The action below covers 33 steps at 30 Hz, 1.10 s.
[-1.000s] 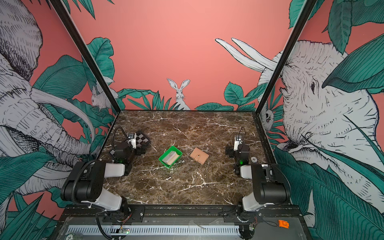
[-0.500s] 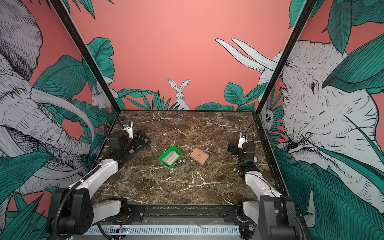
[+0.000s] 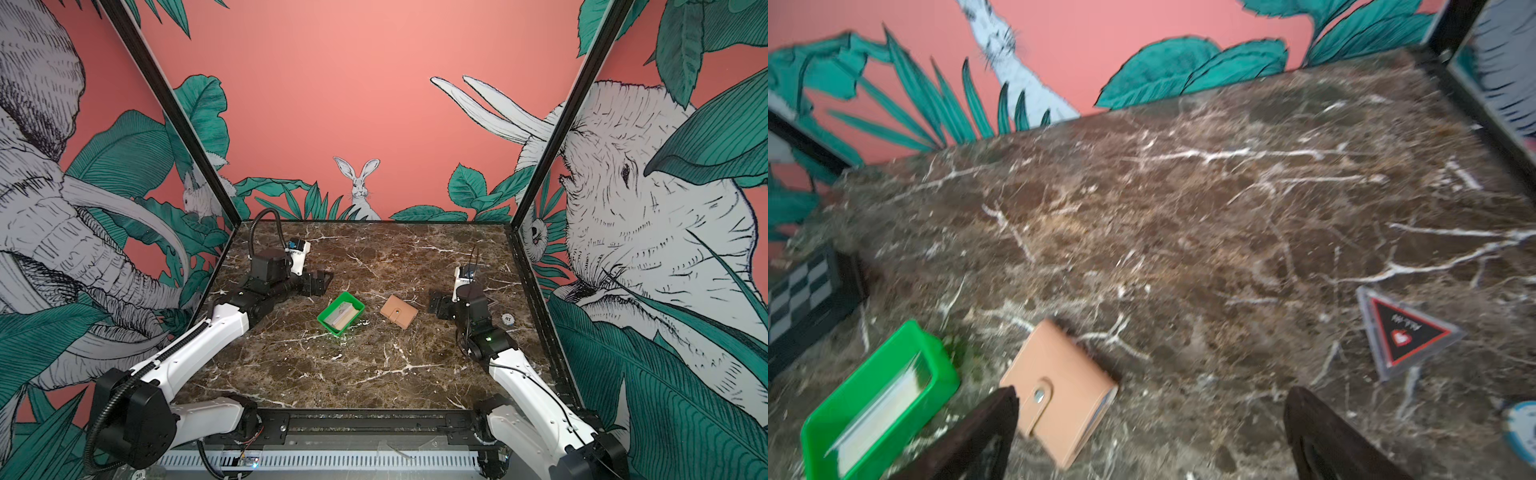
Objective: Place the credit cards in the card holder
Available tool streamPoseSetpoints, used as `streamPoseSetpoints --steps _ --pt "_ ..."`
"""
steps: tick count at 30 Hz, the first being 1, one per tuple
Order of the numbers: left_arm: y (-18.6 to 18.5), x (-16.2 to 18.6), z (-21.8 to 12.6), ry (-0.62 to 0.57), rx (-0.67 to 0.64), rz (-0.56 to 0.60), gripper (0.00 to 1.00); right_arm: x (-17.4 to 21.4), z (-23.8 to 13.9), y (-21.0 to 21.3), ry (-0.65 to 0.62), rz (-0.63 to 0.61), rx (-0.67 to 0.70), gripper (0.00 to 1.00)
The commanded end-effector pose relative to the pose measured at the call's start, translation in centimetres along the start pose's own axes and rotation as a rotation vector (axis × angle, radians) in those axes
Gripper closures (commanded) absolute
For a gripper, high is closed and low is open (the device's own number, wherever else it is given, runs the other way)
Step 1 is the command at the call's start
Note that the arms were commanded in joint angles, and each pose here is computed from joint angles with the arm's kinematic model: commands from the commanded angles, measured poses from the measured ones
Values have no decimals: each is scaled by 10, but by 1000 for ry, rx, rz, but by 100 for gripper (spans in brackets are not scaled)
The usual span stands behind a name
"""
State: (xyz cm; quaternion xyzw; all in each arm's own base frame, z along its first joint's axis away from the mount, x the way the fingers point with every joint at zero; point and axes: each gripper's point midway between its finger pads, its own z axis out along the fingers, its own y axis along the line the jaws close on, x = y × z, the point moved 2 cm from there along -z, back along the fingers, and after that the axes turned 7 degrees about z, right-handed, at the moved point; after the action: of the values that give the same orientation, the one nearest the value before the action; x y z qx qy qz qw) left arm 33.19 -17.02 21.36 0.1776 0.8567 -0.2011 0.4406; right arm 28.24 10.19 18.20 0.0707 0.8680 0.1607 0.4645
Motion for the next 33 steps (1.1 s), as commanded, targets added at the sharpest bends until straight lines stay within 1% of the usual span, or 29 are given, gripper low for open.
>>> streamPoseSetpoints --steps 1,2,4,6,11,12,14,15,18,22,25,27,33 --pt "-11 4 -1 10 51 -129 1 17 -5 5 80 56 41 2" --pt "-11 3 1 6 56 -156 1 22 -4 7 104 68 45 2" --pt "-15 4 3 29 81 -169 1 30 -5 12 136 72 46 2" --pt "-12 6 4 60 59 -187 1 37 -4 18 154 69 40 2" --pt "-16 6 3 60 87 -182 1 55 3 28 218 50 47 2" --pt "-17 6 2 51 94 -178 1 57 5 30 228 61 40 3" --pt "-20 3 3 8 119 -165 1 65 11 37 261 74 -1 13" --pt "-21 3 3 -3 130 -171 1 68 14 42 276 81 -26 15" --pt "-24 1 5 -3 155 -178 1 80 21 52 332 105 -76 16" --pt "-34 4 9 45 222 -206 1 94 26 58 378 99 -85 16" --pt "-38 4 12 35 255 -210 1 101 28 64 402 107 -114 21" --pt "-38 4 12 27 261 -218 1 105 29 72 421 112 -158 25" --pt "-39 3 11 30 264 -215 1 116 28 85 469 101 -214 27"
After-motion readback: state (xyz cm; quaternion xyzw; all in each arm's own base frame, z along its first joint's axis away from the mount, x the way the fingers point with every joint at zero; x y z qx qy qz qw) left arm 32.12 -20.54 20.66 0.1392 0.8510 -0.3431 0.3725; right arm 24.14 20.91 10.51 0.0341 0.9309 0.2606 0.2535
